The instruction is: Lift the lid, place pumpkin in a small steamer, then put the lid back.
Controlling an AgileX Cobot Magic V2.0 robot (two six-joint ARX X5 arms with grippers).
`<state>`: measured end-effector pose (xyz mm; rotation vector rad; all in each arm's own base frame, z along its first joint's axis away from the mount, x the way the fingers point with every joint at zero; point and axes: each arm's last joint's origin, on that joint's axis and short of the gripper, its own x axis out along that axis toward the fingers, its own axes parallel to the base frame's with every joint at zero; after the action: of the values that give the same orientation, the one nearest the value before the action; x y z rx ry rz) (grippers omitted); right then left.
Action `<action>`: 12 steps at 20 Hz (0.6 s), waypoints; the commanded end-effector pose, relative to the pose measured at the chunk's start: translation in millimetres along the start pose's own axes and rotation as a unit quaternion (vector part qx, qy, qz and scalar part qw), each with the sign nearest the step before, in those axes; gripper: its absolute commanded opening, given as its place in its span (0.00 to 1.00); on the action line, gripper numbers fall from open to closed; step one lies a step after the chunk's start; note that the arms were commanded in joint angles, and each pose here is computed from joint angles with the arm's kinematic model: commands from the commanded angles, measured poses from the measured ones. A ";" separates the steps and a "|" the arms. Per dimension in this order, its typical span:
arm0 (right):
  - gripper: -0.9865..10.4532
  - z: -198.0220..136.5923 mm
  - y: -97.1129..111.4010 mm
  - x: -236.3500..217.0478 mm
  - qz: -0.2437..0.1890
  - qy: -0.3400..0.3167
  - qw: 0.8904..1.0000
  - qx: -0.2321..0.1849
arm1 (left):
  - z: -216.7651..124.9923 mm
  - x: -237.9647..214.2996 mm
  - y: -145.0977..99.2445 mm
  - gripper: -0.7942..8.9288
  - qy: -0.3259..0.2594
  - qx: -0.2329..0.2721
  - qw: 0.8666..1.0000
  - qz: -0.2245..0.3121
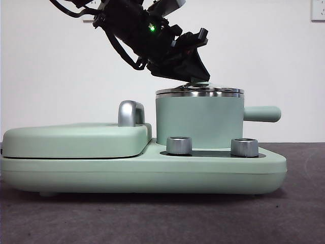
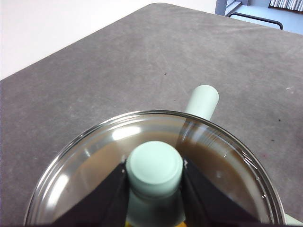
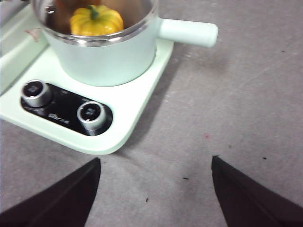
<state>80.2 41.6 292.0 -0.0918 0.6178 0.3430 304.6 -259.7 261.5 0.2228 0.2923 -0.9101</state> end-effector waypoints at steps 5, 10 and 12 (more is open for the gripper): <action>0.40 2.1 0.8 -0.6 0.002 -0.006 1.000 0.004 | 2.6 2.4 -0.8 0.16 -0.001 -0.008 1.000 -0.005; 0.40 2.1 0.8 -0.6 0.002 -0.006 1.000 0.004 | 2.7 0.9 3.1 0.38 -0.001 -0.035 0.999 -0.001; 0.40 2.1 0.8 -0.6 0.002 -0.006 1.000 0.004 | 6.2 -3.4 5.3 0.38 -0.006 -0.058 0.998 0.003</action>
<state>80.2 41.6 292.0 -0.0918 0.6178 0.3430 307.9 -254.1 260.6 0.1499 0.3464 -0.8854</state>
